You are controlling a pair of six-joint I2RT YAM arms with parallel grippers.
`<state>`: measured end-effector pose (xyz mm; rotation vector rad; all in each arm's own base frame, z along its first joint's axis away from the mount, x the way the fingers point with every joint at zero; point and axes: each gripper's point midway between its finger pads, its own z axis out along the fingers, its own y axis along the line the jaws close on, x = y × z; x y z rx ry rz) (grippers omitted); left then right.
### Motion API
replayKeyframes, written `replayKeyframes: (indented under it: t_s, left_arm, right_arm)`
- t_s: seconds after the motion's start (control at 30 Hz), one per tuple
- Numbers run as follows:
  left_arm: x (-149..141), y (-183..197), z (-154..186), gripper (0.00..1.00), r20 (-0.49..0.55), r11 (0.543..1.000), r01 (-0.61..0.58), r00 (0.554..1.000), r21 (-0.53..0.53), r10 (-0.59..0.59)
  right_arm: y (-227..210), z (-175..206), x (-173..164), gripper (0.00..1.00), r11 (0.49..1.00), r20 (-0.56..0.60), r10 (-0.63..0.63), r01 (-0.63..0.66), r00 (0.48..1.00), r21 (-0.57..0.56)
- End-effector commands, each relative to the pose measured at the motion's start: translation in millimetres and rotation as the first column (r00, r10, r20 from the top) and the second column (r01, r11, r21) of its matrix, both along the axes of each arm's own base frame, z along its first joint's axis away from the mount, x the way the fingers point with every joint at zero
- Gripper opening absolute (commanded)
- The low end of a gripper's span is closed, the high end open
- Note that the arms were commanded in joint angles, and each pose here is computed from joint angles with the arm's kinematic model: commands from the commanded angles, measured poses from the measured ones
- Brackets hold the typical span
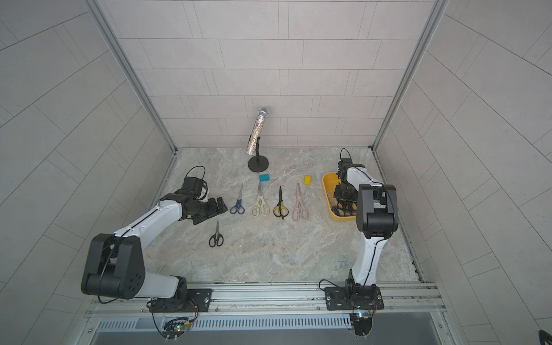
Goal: Take the scissors out of the storage box
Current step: Pick up the scissors from the storage box.
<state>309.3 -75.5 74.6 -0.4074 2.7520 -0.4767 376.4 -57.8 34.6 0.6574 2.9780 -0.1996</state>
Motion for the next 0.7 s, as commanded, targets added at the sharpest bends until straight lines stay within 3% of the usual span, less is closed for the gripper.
replayKeyframes:
  t_s: [0.0, 0.27, 0.67]
  left_arm:
    - [-6, 5, 1, 1.0, -0.005, 1.0, -0.012, 1.0, 0.019, 0.012]
    - [-6, 11, 0, 1.0, 0.003, 0.999, -0.039, 0.999, 0.017, 0.039]
    - [-7, 30, -6, 1.0, 0.015, 0.984, -0.159, 0.987, -0.081, 0.161]
  right_arm:
    - [-4, -6, -7, 0.23, 1.0, -0.035, 0.008, -0.009, 0.999, -0.025]
    - [-7, 11, -3, 0.11, 0.999, 0.009, 0.019, -0.019, 1.0, -0.043]
    - [2, 72, 6, 0.03, 0.998, 0.147, 0.047, -0.042, 0.988, -0.038]
